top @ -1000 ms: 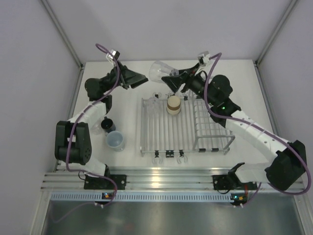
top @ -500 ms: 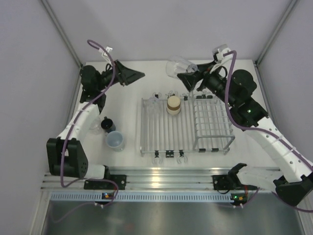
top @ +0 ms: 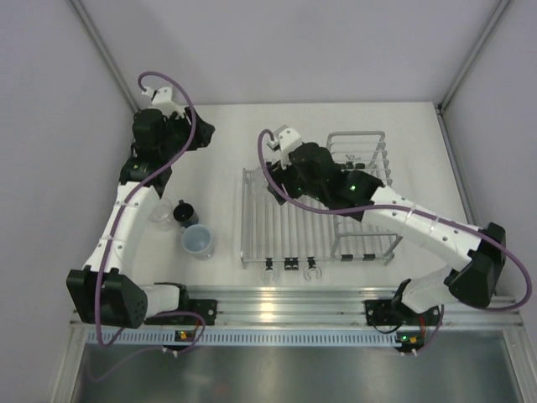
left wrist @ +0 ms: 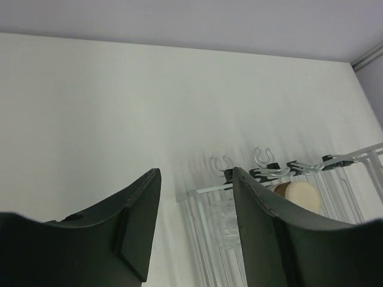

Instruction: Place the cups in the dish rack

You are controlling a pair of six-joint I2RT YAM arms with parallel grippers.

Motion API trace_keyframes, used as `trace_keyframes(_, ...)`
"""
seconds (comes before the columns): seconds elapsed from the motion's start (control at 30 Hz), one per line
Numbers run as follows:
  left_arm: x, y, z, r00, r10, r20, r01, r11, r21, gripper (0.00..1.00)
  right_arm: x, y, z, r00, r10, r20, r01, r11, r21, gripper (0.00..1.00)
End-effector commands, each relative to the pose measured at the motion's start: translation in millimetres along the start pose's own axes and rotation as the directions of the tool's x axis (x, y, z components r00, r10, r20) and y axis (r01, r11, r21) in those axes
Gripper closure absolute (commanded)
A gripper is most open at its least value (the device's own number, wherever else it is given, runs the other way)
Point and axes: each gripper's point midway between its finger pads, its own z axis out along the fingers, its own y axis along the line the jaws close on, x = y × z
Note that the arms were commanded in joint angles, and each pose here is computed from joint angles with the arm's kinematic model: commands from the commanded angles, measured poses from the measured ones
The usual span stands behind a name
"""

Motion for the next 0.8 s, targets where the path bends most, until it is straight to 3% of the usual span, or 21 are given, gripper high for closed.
trace_keyframes(0.0, -13, 15, -7, 0.998, 0.067, 0.023, -0.064, 0.993, -0.095, 0.43, -5, 8, -4, 0.999, -0.036, -0.038, 0.039, 0.997, 0.064, 1.00)
trace_keyframes(0.5, -12, 17, -6, 0.998, 0.068, 0.011, -0.066, 0.993, -0.102, 0.43, 69, 75, 40, 0.935, -0.141, -0.326, 0.139, 0.990, -0.029, 1.00)
trace_keyframes(0.77, -13, 18, -7, 0.997, 0.070, 0.012, -0.069, 0.992, -0.108, 0.42, 79, 82, 62, 0.915, -0.153, -0.373, 0.153, 0.988, -0.031, 1.00)
